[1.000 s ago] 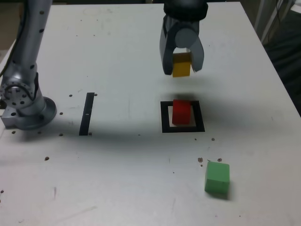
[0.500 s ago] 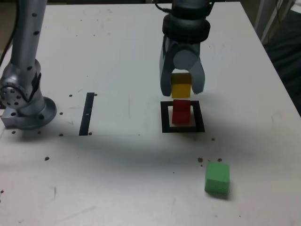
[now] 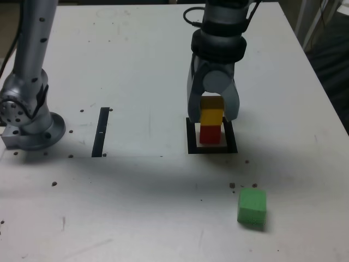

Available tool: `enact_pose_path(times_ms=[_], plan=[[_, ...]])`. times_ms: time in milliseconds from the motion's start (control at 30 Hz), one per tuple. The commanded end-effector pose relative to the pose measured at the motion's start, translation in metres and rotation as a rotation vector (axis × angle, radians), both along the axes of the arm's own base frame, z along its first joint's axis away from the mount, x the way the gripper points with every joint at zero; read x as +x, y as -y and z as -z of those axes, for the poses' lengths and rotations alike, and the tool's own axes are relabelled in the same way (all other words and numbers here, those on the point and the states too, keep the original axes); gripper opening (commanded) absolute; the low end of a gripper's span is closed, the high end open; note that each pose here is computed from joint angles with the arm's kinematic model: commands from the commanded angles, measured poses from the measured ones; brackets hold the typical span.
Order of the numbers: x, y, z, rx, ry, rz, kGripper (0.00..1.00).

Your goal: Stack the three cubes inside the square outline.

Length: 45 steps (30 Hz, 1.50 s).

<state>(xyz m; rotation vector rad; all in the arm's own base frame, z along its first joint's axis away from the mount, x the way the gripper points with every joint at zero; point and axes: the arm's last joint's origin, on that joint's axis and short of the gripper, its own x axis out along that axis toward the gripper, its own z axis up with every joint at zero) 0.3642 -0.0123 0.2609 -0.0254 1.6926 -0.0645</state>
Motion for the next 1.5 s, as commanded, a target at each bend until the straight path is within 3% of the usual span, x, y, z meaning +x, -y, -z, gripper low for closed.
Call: enact_pose_path(times_ms=[0,100,167,333,433,800,1000,1467], plan=[[0.002,0.001,0.004,-0.002,-0.007,0.001,0.25],[0.003,0.001,0.007,-0.002,-0.012,0.001,0.26],[0.003,0.001,0.009,-0.003,-0.014,0.002,0.33],[0.003,0.001,0.012,-0.004,-0.014,0.006,0.82],[0.002,0.001,0.013,-0.005,-0.011,0.006,0.96],[-0.009,0.000,0.002,0.006,0.022,-0.001,0.99],[-0.023,-0.002,-0.012,0.034,0.052,-0.009,0.99],[-0.043,0.019,-0.055,0.114,0.075,0.036,0.99]])
